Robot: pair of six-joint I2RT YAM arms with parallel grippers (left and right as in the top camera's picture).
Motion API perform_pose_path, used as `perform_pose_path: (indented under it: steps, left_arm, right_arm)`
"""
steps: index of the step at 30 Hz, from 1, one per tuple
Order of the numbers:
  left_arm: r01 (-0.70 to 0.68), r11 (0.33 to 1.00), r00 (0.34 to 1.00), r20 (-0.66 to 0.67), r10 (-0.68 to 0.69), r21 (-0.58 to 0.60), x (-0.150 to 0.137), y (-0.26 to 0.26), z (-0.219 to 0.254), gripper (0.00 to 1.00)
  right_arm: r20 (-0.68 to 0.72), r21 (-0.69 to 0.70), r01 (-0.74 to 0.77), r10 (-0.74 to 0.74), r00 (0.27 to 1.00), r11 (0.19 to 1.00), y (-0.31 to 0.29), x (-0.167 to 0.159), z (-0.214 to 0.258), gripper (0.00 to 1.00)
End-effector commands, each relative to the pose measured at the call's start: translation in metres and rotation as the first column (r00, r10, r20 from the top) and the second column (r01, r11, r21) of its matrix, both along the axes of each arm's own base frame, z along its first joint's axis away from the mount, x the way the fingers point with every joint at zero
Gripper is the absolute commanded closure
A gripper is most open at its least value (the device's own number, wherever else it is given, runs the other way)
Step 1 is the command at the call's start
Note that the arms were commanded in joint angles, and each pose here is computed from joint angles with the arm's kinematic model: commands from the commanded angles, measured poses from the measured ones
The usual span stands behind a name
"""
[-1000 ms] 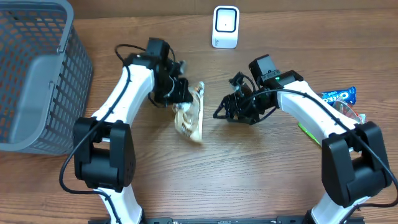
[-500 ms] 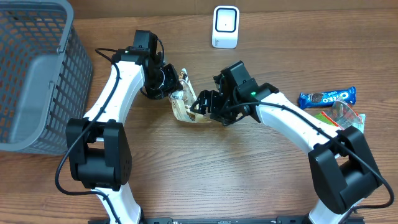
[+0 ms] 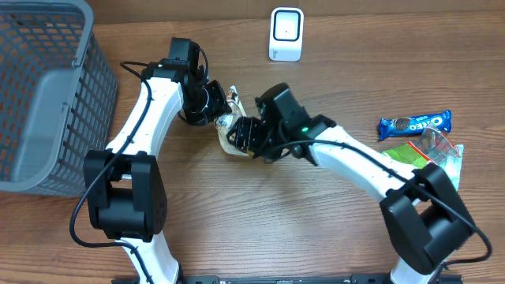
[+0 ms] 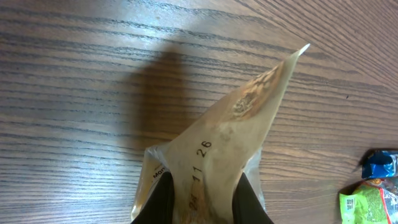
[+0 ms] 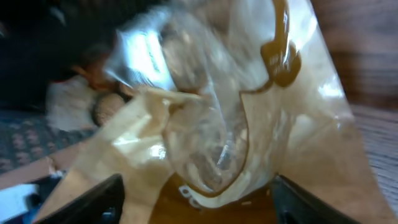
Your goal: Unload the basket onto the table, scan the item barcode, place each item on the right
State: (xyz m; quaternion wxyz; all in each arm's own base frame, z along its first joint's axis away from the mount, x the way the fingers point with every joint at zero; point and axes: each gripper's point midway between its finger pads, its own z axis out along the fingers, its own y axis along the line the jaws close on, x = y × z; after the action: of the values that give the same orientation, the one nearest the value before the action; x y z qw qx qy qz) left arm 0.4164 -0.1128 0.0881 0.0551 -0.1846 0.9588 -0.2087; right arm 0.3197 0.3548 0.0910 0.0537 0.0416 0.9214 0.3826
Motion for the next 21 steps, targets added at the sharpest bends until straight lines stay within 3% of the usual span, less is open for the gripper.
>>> perform_pose_path:
  steps: [1,5,7,8,10,21]
  left_arm:
    - [-0.008,0.999,1.000,0.025,0.009,-0.031,0.007,-0.005,0.011,0.96]
    - [-0.001,0.999,1.000,0.030,0.003,-0.053,0.007,-0.008,0.013,0.96]
    - [0.007,0.998,0.999,0.033,-0.005,-0.069,0.007,-0.011,0.014,0.96]
    - [0.009,0.997,0.999,0.033,-0.007,-0.075,0.007,-0.012,0.014,0.96]
    - [0.018,0.997,0.999,0.040,-0.015,-0.081,0.008,-0.013,0.015,0.96]
    - [0.083,0.995,0.995,0.065,-0.079,-0.063,0.007,0.000,0.014,0.96]
  right_arm:
    - [-0.046,-0.064,-0.009,0.006,0.999,0.998,0.003,-0.011,-0.030,0.35]
    - [-0.050,-0.105,-0.012,0.007,0.999,0.994,0.002,-0.015,-0.043,0.47]
    - [-0.031,-0.134,-0.005,0.001,1.000,0.991,-0.002,-0.012,-0.048,0.59]
    - [-0.020,-0.139,-0.011,0.009,1.000,0.990,-0.002,-0.011,-0.048,0.68]
    - [-0.014,-0.150,-0.025,0.023,1.000,0.988,-0.004,-0.012,-0.049,0.96]
    - [-0.036,-0.261,-0.175,0.171,0.985,0.950,-0.037,-0.027,-0.065,0.96]
